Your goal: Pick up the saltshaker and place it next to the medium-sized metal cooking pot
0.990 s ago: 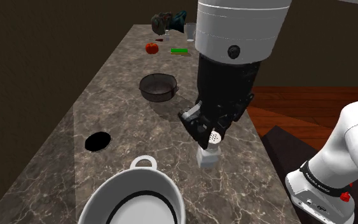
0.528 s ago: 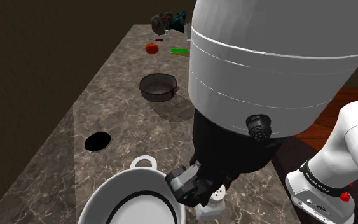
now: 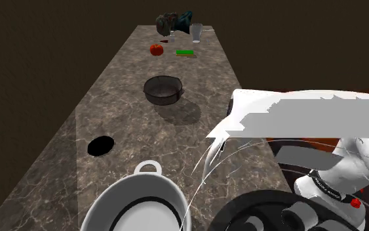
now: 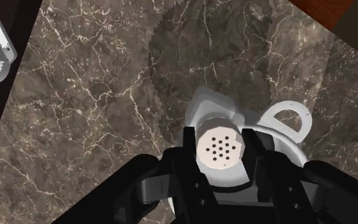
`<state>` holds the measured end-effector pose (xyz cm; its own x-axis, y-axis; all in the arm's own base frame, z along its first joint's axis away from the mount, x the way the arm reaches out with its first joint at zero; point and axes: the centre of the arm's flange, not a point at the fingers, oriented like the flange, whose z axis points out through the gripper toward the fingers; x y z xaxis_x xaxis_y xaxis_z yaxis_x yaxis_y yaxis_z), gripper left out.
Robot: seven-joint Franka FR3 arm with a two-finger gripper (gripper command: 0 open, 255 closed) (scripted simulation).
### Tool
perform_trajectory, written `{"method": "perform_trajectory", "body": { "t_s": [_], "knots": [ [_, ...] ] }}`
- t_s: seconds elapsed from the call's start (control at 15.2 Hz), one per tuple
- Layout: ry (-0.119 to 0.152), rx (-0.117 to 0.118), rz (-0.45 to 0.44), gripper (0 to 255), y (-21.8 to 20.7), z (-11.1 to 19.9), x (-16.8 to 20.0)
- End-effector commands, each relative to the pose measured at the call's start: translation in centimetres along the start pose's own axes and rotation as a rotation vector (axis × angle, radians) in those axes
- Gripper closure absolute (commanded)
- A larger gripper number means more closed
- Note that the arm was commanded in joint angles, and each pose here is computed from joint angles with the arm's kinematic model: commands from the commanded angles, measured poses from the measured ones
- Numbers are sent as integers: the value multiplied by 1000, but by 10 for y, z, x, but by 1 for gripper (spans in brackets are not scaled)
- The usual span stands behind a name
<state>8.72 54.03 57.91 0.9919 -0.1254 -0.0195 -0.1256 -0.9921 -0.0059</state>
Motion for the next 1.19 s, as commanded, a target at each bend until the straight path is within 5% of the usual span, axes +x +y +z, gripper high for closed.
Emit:
{"method": "perform_trajectory", "body": {
  "t_s": [0.0,1.12],
  "knots": [
    [-1,2,3,255,-18,0,-22],
    [-1,2,3,255,-26,85,-31]
  ]
}}
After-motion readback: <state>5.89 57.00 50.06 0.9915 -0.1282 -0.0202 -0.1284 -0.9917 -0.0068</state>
